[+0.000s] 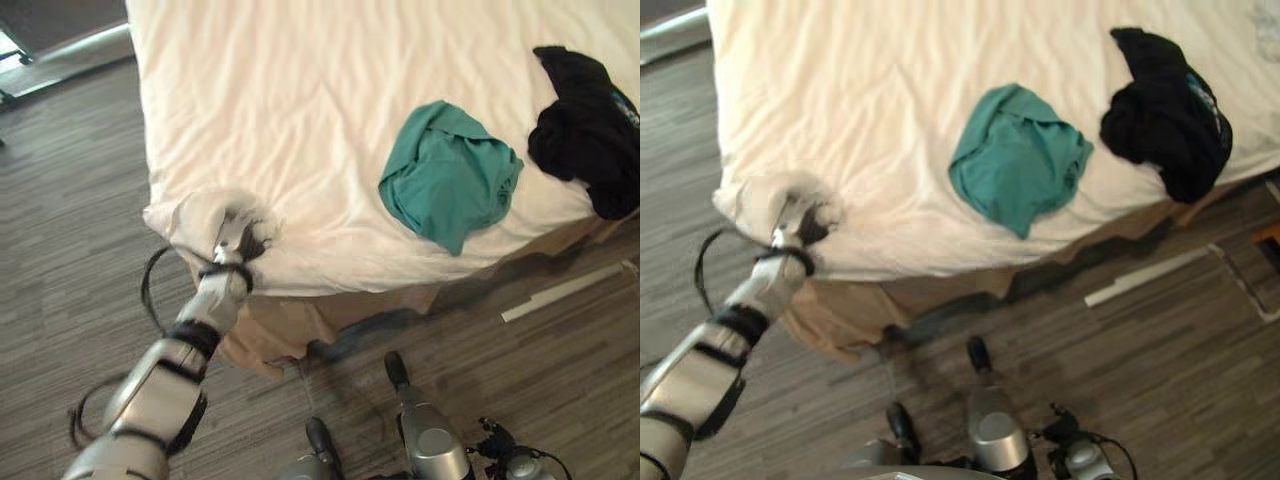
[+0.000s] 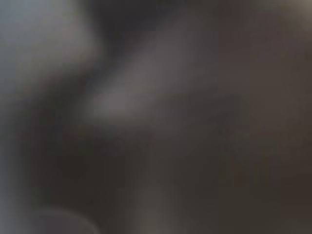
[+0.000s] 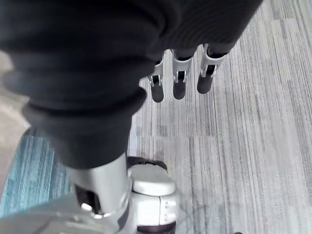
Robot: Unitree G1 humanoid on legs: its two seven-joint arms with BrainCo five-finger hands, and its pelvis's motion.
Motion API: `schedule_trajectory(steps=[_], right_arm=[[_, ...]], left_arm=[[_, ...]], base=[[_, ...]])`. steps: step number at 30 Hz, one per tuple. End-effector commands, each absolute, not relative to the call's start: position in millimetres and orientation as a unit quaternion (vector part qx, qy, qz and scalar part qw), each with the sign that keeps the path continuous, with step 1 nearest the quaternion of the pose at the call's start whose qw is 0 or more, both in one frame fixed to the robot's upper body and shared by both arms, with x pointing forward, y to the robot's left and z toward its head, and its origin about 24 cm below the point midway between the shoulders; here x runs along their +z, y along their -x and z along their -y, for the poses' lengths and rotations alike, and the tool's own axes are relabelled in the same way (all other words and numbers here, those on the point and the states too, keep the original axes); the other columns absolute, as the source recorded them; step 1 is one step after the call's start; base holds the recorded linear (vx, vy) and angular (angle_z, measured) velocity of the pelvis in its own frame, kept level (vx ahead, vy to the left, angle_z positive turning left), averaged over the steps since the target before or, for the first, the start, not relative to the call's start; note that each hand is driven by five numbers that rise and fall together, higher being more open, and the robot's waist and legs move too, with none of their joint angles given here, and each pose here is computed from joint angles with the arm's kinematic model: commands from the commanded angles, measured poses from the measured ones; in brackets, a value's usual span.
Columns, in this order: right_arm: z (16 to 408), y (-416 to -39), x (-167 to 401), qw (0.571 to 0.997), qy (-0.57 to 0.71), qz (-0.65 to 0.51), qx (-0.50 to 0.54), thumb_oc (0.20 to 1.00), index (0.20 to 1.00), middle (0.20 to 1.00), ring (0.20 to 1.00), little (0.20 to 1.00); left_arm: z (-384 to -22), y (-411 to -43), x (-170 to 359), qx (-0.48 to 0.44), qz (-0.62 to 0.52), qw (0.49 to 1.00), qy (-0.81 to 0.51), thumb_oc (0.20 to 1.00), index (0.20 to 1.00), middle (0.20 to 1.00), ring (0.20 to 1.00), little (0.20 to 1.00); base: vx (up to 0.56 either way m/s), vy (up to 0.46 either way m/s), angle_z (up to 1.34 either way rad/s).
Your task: Tidy up the quilt and then pick up the clothes from the bed and put them into the laundry hamper.
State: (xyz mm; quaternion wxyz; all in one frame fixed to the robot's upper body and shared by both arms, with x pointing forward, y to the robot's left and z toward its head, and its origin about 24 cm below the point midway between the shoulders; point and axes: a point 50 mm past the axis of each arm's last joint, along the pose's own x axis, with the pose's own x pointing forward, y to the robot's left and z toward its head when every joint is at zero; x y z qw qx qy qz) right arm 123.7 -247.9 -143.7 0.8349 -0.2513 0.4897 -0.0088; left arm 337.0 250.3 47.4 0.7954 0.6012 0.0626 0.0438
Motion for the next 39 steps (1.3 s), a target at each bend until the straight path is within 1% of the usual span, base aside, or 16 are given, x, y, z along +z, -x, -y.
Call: schedule_trajectory(steps=[1,2,3,7,9,11,12,13,14,15,21,26,28,30,34,39], right_arm=[[275.7,-126.2,-134.0,0.836,0.249,-0.483,-0.077,1.000,1.000,1.000,1.000,1.000],[276.3,-125.2,-133.9,0.835,0.251,-0.484,-0.077,1.000,1.000,1.000,1.000,1.000],[289.4,-158.1,-108.7,0.859,0.292,-0.413,-0.079,1.000,1.000,1.000,1.000,1.000],[313.0,-240.2,-14.6,0.881,0.418,-0.206,-0.088,1.000,1.000,1.000,1.000,1.000],[312.3,-248.7,-1.9,0.881,0.429,-0.178,-0.090,1.000,1.000,1.000,1.000,1.000],[297.2,-294.7,70.7,0.863,0.495,-0.031,-0.100,1.000,1.000,1.000,1.000,1.000],[283.0,-310.0,99.7,0.856,0.506,0.031,-0.099,0.589,0.589,0.589,0.589,0.589],[271.5,-316.2,112.3,0.856,0.504,0.065,-0.093,0.517,0.517,0.517,0.517,0.517],[271.1,-316.5,112.8,0.856,0.505,0.065,-0.093,0.338,0.338,0.338,0.338,0.338],[230.1,-334.1,153.9,0.849,0.497,0.168,-0.065,0.200,0.200,0.200,0.200,0.200],[128.0,-355.2,228.2,0.825,0.454,0.336,0.035,0.200,0.200,0.200,0.200,0.200],[73.4,-364.6,269.7,0.824,0.406,0.390,0.063,0.200,0.200,0.200,0.200,0.200],[44.6,-369.6,268.8,0.832,0.390,0.384,0.090,0.200,0.200,0.200,0.200,0.200],[29.8,-373.2,262.3,0.824,0.412,0.374,0.106,0.200,0.200,0.200,0.200,0.200],[23.6,-378.3,218.8,0.841,0.421,0.308,0.142,0.200,0.200,0.200,0.200,0.200],[37.2,-375.2,160.4,0.864,0.417,0.227,0.169,0.200,0.200,0.200,0.200,0.200]], left_arm=[[-299.2,-284.8,12.0,0.064,-0.158,0.809,-0.563,0.536,0.536,0.536,0.536,0.536],[-299.5,-283.1,11.1,0.064,-0.160,0.809,-0.562,0.536,0.536,0.536,0.536,0.536],[-307.1,-248.6,-13.0,0.048,-0.204,0.818,-0.535,1.000,1.000,1.000,1.000,1.000],[-323.5,-191.2,-59.9,0.059,-0.316,0.811,-0.489,1.000,1.000,1.000,1.000,1.000],[-322.1,-181.9,-70.3,0.055,-0.338,0.807,-0.482,1.000,1.000,1.000,1.000,1.000],[-317.4,-130.1,-109.8,0.051,-0.448,0.782,-0.431,1.000,1.000,1.000,1.000,1.000],[-313.4,-112.3,-121.0,0.052,-0.483,0.771,-0.411,1.000,1.000,1.000,1.000,1.000],[-310.4,-104.0,-126.3,0.047,-0.499,0.764,-0.406,1.000,1.000,1.000,1.000,1.000],[-309.9,-104.3,-126.5,0.047,-0.499,0.764,-0.406,1.000,1.000,1.000,1.000,1.000],[-303.9,-76.3,-138.5,0.028,-0.545,0.736,-0.401,1.000,1.000,1.000,1.000,1.000],[-306.2,-57.3,-142.1,0.012,-0.574,0.708,-0.411,1.000,1.000,1.000,1.000,1.000],[-309.3,-105.8,-128.7,0.025,-0.501,0.742,-0.444,1.000,1.000,1.000,1.000,1.000],[-297.1,-152.9,-114.5,0.008,-0.416,0.772,-0.481,1.000,1.000,1.000,1.000,1.000],[-276.2,-193.7,-99.9,-0.020,-0.341,0.797,-0.498,1.000,1.000,1.000,1.000,1.000],[-246.6,-232.4,-81.1,-0.060,-0.257,0.812,-0.521,1.000,1.000,1.000,1.000,1.000],[-228.2,-249.3,-70.4,-0.061,-0.217,0.830,-0.510,1.000,1.000,1.000,1.000,1.000]], base=[[0.04,0.030,0.10],[0.04,0.033,0.14],[0.01,0.019,0.16],[0.04,0.026,0.16],[0.04,0.017,0.10],[0.01,0.034,0.13],[0.02,0.027,0.17],[0.01,0.014,0.06],[0.03,0.003,0.09],[-0.01,-0.013,0.17],[-0.02,-0.044,0.18],[-0.20,-0.054,0.37],[-0.20,-0.020,0.41],[-0.23,-0.001,0.47],[-0.16,0.015,0.13],[-0.07,0.025,-0.02]])
